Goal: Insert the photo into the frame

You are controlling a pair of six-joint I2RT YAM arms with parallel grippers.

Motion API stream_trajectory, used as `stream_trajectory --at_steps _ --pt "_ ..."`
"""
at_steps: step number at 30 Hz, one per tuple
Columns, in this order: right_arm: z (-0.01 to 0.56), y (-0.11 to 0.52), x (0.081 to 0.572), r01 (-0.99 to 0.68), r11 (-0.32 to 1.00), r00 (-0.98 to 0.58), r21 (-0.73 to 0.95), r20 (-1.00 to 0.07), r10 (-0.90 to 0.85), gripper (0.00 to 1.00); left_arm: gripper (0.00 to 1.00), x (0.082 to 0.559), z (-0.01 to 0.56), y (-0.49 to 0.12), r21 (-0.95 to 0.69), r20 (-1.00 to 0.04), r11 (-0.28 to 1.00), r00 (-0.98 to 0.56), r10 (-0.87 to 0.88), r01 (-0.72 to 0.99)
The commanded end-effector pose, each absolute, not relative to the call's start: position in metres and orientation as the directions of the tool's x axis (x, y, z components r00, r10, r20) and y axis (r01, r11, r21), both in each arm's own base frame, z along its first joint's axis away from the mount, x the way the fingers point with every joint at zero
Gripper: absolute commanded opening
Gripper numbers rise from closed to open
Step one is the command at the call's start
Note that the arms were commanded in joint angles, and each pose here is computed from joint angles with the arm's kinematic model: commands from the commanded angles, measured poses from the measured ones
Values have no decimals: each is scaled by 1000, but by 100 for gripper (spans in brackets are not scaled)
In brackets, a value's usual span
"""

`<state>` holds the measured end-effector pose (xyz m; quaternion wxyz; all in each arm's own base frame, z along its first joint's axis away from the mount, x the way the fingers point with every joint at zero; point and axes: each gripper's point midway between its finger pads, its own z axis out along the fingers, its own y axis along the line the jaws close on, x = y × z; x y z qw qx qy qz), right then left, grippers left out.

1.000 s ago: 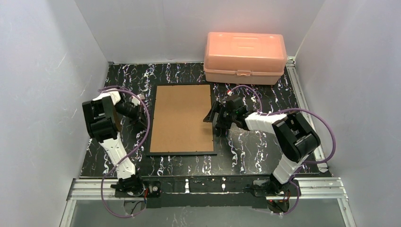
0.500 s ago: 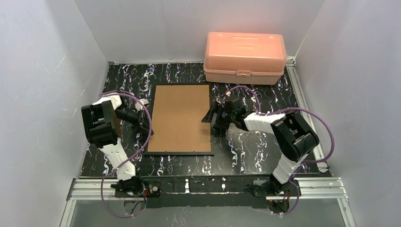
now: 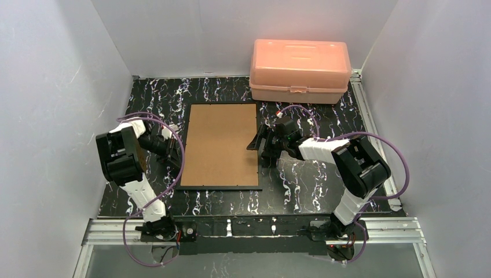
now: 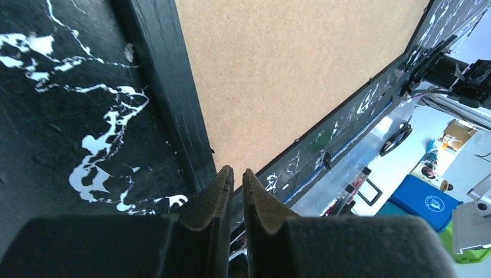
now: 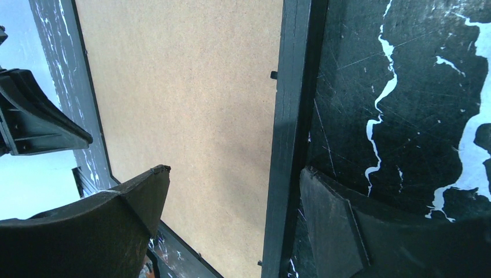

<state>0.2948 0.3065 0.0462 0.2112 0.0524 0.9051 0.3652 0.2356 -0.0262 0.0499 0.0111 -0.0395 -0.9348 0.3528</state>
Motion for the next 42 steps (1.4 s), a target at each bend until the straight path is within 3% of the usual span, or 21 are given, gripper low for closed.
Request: stream_trajectory --at_steps 1,42 --pt "-14 275 242 55 840 -967 540 -181 179 92 10 239 42 -24 -656 -12 752 -997 82 69" --pt "-20 275 235 68 831 -971 553 -154 183 91 9 250 11 -28 -632 15 771 -994 108 74"
